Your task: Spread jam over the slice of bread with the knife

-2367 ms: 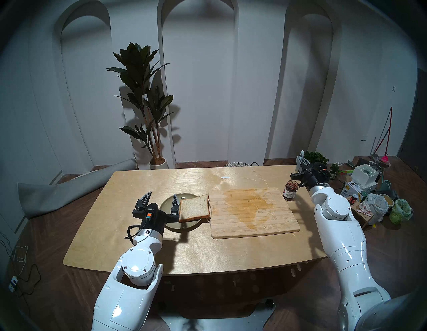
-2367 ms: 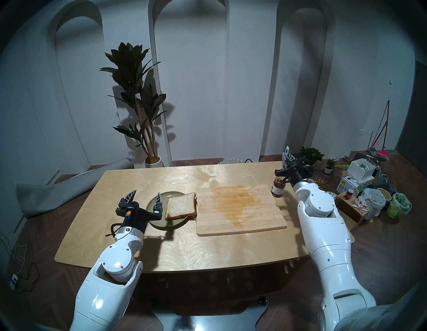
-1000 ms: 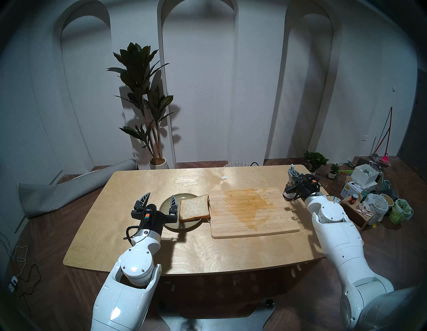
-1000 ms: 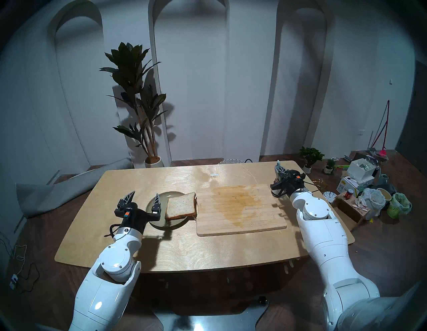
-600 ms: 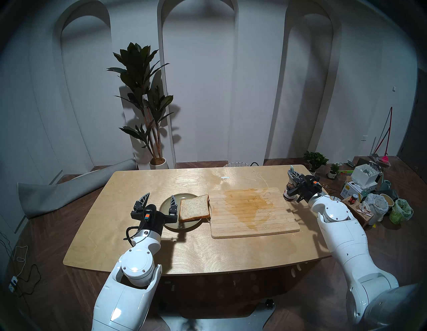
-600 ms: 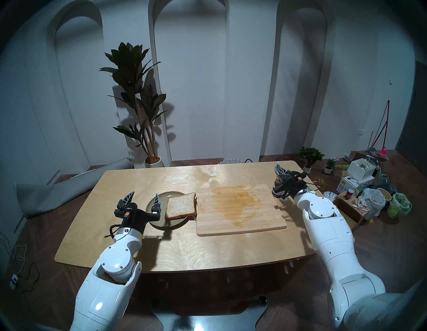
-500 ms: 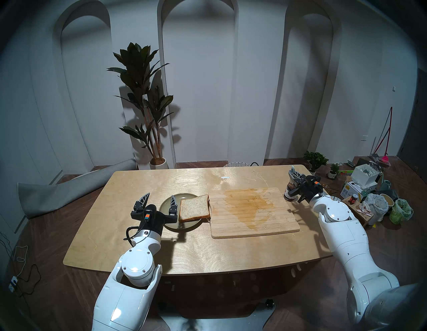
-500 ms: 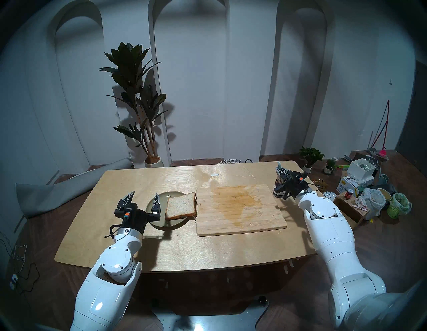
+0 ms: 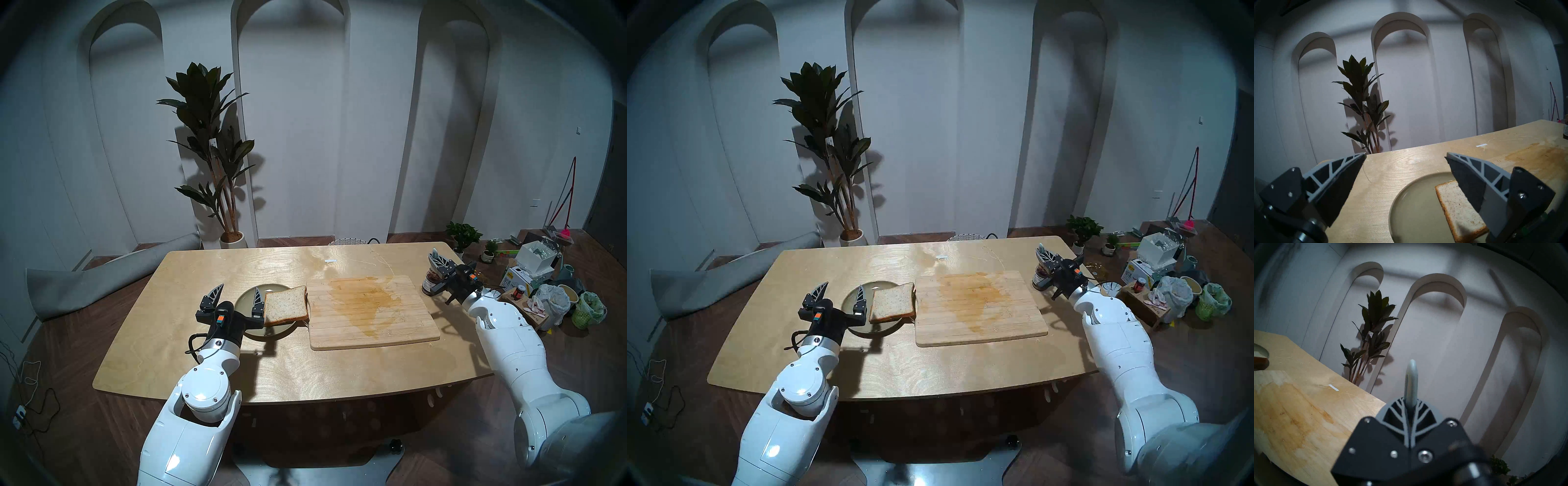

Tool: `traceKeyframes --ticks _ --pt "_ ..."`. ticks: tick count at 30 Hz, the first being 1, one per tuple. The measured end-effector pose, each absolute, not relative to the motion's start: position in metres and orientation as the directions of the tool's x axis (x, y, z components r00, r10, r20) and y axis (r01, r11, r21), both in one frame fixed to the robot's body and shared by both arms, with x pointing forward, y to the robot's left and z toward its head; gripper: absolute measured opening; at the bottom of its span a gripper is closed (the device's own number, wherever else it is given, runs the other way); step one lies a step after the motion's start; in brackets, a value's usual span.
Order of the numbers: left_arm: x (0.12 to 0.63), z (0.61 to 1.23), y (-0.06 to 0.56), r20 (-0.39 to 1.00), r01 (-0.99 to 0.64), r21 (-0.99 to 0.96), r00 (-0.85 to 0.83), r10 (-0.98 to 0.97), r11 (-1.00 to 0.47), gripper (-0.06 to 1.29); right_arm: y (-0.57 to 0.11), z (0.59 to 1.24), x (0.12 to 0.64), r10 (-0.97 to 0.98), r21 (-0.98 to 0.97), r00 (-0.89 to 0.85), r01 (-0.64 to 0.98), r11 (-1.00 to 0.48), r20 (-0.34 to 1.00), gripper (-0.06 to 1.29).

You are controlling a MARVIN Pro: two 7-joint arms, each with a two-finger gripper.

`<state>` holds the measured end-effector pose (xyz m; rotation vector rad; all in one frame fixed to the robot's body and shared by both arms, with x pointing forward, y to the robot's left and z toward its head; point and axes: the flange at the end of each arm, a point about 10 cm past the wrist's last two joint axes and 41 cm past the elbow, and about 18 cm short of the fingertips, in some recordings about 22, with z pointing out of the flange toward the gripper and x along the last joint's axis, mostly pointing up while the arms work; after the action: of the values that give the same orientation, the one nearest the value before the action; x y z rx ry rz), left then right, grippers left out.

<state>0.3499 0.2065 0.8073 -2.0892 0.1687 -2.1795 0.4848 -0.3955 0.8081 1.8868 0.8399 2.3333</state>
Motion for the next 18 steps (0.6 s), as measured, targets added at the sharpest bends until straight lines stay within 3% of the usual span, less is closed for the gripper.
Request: traceKeyframes --ticks 18 --pt "0.3483 0.8072 0.2036 0.986 0.007 -0.160 -0.041 -0.160 -0.987 1.24 -0.3999 0.8135 0.4921 0.353 0.459 -0.329 0.343 -0.820 0.876 -0.03"
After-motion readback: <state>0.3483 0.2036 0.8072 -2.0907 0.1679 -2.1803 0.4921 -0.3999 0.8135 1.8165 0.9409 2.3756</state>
